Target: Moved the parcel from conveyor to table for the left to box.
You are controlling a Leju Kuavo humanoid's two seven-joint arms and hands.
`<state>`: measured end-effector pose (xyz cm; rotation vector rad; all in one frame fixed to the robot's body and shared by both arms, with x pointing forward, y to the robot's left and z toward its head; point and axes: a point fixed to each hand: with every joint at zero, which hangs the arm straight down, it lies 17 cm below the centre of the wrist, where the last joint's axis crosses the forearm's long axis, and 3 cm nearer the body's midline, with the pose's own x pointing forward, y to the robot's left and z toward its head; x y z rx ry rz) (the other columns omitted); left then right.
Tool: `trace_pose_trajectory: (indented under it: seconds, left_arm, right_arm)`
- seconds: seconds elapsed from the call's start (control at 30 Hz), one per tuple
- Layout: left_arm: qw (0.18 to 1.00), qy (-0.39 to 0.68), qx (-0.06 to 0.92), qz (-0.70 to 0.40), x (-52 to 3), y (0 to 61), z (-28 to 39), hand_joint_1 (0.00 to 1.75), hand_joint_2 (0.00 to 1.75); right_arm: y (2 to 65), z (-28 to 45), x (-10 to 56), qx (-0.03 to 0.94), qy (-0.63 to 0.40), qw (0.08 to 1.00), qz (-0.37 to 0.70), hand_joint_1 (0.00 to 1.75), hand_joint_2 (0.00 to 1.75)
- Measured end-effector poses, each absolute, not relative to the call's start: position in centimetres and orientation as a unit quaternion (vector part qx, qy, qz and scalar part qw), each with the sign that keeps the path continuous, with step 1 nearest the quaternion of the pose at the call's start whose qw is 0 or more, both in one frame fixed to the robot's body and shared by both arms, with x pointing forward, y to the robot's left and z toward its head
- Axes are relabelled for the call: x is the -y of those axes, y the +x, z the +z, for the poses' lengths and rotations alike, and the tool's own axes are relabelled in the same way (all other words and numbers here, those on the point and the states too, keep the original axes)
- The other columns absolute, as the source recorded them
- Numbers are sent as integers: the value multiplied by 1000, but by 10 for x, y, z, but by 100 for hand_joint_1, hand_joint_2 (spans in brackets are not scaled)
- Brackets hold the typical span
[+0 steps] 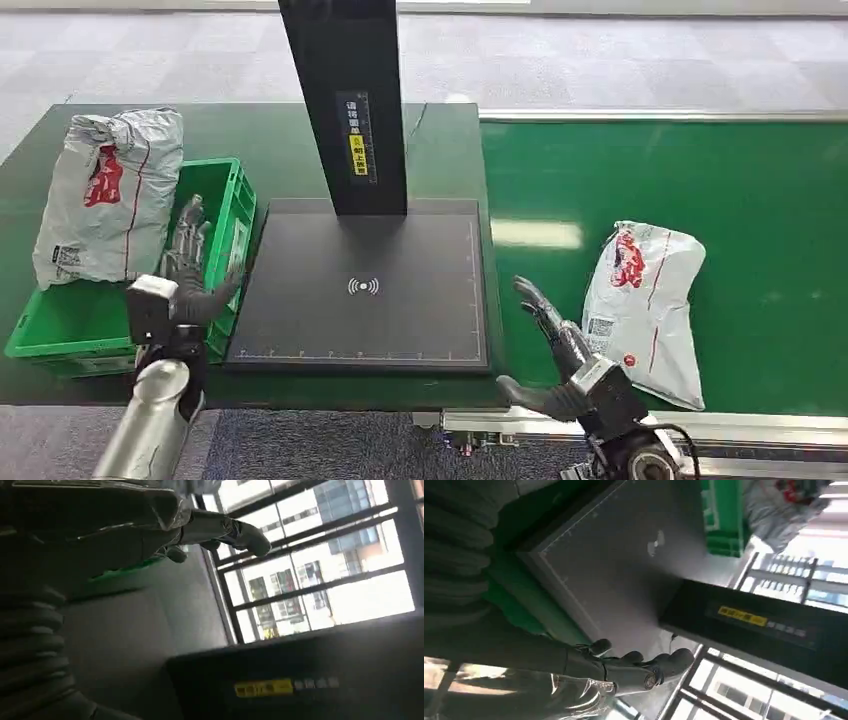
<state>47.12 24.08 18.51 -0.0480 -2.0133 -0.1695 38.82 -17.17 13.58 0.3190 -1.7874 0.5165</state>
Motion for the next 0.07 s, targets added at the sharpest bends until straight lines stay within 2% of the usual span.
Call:
trace_pose_trajectory:
  seconds: [0.03, 0.07]
  left_arm:
    - [532, -39, 842, -74, -228, 462, 182, 0, 175]
    - [532, -65, 841, -73, -215, 453, 181, 0, 175]
  right_arm:
    - [394, 142, 173, 769, 148, 582, 218, 0, 175]
    - [400, 148, 174, 771, 161, 578, 214, 0, 175]
